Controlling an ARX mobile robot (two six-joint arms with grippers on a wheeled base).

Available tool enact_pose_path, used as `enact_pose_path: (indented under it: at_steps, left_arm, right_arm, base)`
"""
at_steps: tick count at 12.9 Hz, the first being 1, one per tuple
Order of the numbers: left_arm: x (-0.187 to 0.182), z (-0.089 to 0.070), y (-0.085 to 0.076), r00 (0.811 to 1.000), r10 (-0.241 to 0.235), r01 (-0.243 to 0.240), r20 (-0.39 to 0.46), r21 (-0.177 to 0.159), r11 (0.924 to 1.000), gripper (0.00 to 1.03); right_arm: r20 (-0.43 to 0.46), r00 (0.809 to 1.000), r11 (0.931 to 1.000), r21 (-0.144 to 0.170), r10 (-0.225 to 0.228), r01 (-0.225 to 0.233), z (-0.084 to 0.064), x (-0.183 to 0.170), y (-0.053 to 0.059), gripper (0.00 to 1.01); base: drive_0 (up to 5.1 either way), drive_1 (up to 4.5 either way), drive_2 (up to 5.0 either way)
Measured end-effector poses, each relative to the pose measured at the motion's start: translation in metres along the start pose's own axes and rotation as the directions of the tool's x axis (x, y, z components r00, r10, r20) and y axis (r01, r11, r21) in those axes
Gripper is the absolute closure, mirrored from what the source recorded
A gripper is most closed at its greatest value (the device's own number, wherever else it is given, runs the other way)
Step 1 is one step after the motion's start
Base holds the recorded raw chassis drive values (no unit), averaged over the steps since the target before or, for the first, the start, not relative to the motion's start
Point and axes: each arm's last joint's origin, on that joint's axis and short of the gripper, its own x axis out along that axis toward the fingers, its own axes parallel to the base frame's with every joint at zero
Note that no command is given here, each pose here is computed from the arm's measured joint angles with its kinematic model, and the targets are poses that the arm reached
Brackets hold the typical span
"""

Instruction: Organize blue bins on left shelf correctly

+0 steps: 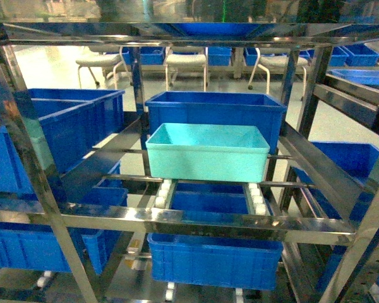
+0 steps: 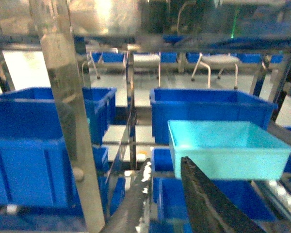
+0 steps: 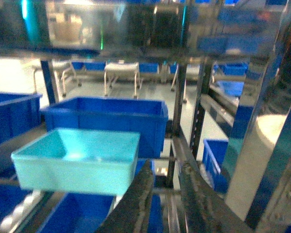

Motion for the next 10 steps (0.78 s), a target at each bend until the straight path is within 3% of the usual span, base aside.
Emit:
enact_pose_path:
  at_steps: [1,2,3,5,8,9,10]
  left_arm:
    - [-0.016,-0.008,0.007,0.999,-0.012,0.012,-0.051,0.000,0.9999,0.95]
    - [-0.027,-0.006,0.014,0.999,0.021,-0.021,-0.041,0.000,0.9998,1.01]
    - [-0.035,0.001,0.014,1.000,0.021,-0.021,-0.005,0.000,0.9998,1.01]
    - [-0.055,-0.002,0.012,1.000,0.007,-0.007,-0.025,0.000,1.0000,1.01]
    - [-0.077,-0.001,0.012,1.000,0.007,-0.007,-0.016,0.000,1.0000,1.01]
    - [-0.084,-0.001,0.012,1.000,0.007,-0.007,-0.021,0.000,1.0000,1.01]
    - [-0.089,0.000,0.012,1.000,0.007,-0.007,-0.014,0.000,1.0000,1.01]
  right_arm:
    - [-0.074,0.997,0.9998,-0.016,0.007,-0.008,-0.012,-0.018,-0.008,0.92]
    - [-0.120,0.993,0.9996,-0.028,-0.004,0.000,-0.017,-0.034,-0.018,0.99]
    - [-0.086,0.996,0.9997,-0.023,-0.003,0.001,-0.009,-0.043,-0.023,0.99]
    - [-0.078,0.997,0.9998,-0.021,-0.002,0.001,0.006,-0.063,-0.032,0.99]
    - [-0.077,0.997,0.9998,-0.020,0.005,-0.007,0.008,-0.089,-0.040,0.99]
    - [-0.077,0.997,0.9997,-0.019,0.013,-0.014,0.009,-0.097,-0.047,0.99]
    - [-0.076,0.997,0.9997,-0.020,-0.013,0.011,0.010,-0.104,-0.054,0.99]
  base:
    - [0.0,0.00,0.0]
    - [0.0,0.00,0.0]
    - [0.0,0.00,0.0]
    - [0.0,0.00,0.0]
    - [0.0,0.00,0.0]
    - [0.0,0.00,0.0]
    - [0.0,0.00,0.0]
